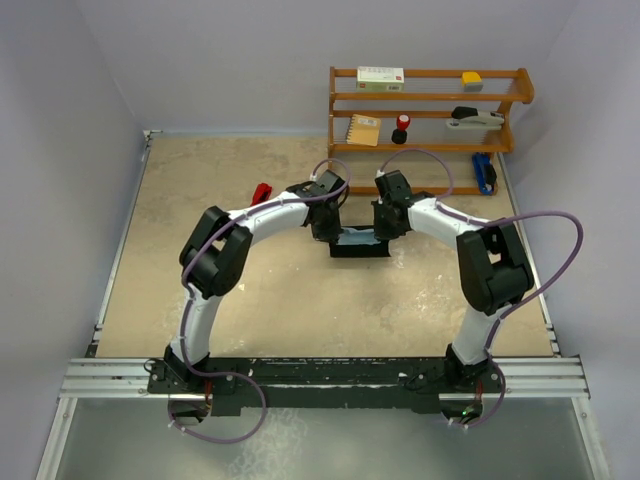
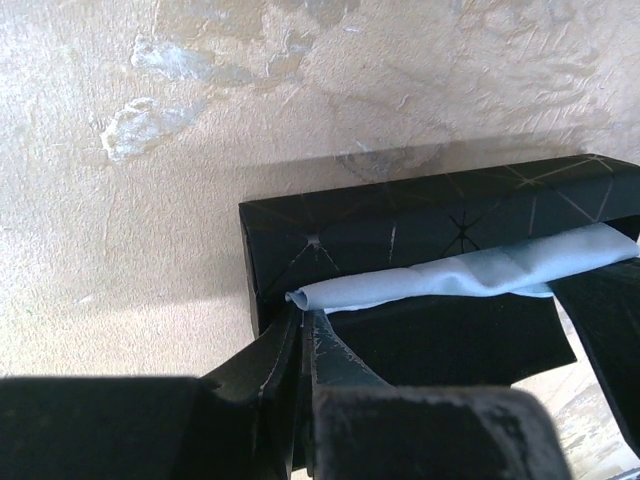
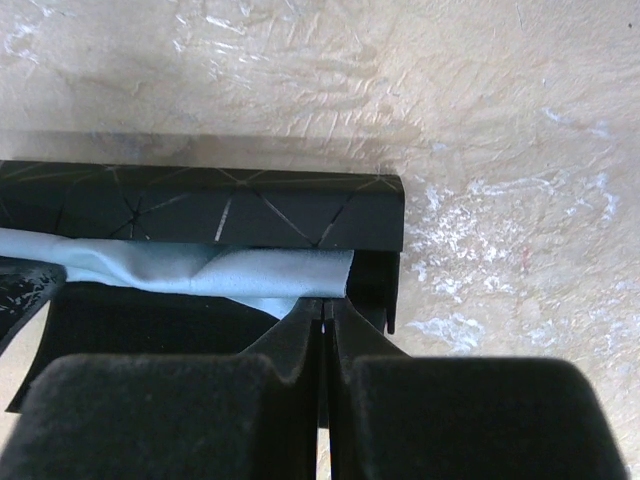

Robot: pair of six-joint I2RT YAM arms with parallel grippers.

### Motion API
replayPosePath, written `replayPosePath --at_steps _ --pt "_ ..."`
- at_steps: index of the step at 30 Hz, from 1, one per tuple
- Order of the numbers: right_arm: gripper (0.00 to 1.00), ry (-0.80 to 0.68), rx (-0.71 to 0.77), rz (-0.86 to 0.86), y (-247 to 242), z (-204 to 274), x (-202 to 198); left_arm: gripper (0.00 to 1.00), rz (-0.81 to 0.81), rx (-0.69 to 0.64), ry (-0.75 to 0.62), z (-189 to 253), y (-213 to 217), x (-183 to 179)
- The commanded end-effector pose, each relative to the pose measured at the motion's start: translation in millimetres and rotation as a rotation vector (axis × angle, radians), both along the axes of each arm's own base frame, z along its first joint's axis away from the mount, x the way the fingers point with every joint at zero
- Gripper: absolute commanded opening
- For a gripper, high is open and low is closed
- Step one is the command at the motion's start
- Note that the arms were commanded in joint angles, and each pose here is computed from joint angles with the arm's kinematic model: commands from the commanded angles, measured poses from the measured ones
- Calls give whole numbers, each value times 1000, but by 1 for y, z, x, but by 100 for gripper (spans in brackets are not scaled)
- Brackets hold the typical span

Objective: Organize the sunglasses
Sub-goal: Place the glasses cleaning cloth in the sunglasses case.

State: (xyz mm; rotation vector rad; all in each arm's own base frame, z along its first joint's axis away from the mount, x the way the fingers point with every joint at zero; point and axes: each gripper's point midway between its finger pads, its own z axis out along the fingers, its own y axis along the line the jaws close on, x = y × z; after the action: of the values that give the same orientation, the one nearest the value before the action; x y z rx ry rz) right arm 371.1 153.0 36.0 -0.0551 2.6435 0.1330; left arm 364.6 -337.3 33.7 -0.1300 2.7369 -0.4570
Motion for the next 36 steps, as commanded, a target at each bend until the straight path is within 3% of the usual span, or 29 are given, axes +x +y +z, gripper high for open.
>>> replayPosePath --at_steps 1,25,36 --pt "0 -16 11 17 3 15 -5 0 -8 -53 -55 40 -8 5" --pt "0 -52 15 17 4 32 2 0 -8 -78 -98 64 -12 14" --pt "0 -34 17 22 5 21 -2 0 -1 -98 -101 55 -13 11"
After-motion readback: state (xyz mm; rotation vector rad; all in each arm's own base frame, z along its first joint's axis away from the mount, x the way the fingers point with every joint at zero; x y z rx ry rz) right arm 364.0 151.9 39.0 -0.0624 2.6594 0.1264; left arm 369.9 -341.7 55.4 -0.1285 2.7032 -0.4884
